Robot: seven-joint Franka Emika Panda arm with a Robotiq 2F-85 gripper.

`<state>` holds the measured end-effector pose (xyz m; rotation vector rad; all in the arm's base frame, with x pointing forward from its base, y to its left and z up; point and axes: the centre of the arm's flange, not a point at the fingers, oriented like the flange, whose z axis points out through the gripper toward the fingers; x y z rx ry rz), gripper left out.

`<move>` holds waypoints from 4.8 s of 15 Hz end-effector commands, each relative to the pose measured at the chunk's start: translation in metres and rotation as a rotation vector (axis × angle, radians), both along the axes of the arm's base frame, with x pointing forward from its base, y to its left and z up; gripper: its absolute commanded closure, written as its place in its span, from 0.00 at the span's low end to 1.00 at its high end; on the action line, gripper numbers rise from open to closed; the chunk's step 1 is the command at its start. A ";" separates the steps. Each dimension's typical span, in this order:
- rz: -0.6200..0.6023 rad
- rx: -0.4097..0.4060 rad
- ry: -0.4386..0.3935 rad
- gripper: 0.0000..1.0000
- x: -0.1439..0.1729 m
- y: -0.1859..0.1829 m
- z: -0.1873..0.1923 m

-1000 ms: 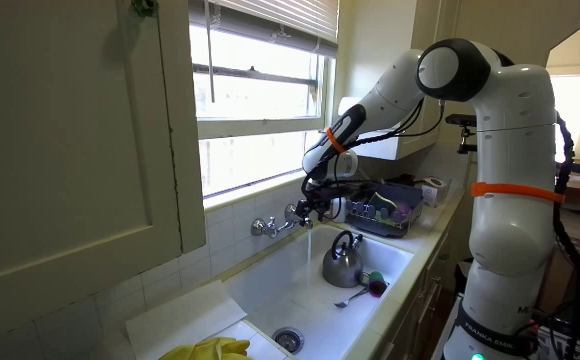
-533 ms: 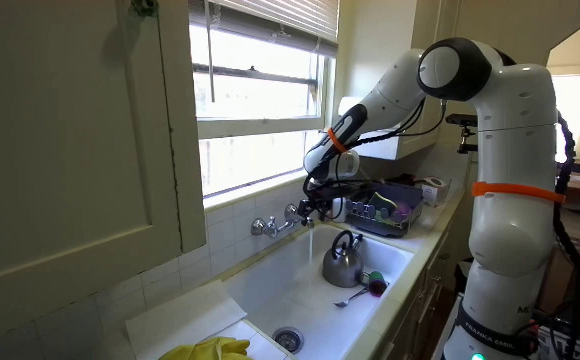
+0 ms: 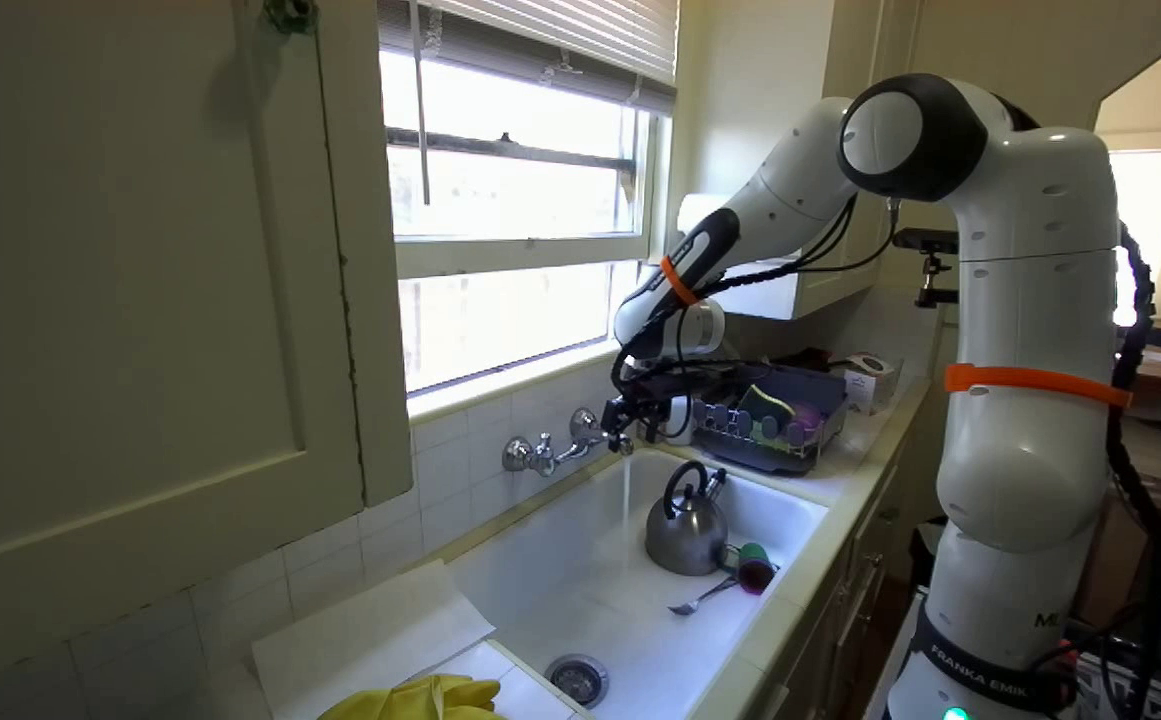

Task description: Turn the tap to the right and close the tap

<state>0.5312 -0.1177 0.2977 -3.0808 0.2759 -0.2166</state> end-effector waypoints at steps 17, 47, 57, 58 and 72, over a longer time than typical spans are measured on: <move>-0.007 -0.024 0.042 0.00 -0.027 -0.032 0.000; 0.029 0.008 0.108 0.00 -0.050 -0.027 0.049; -0.002 0.034 0.114 0.00 -0.054 0.042 0.114; -0.032 0.032 0.111 0.00 -0.049 0.052 0.112; -0.177 0.086 -0.035 0.00 0.025 0.125 0.042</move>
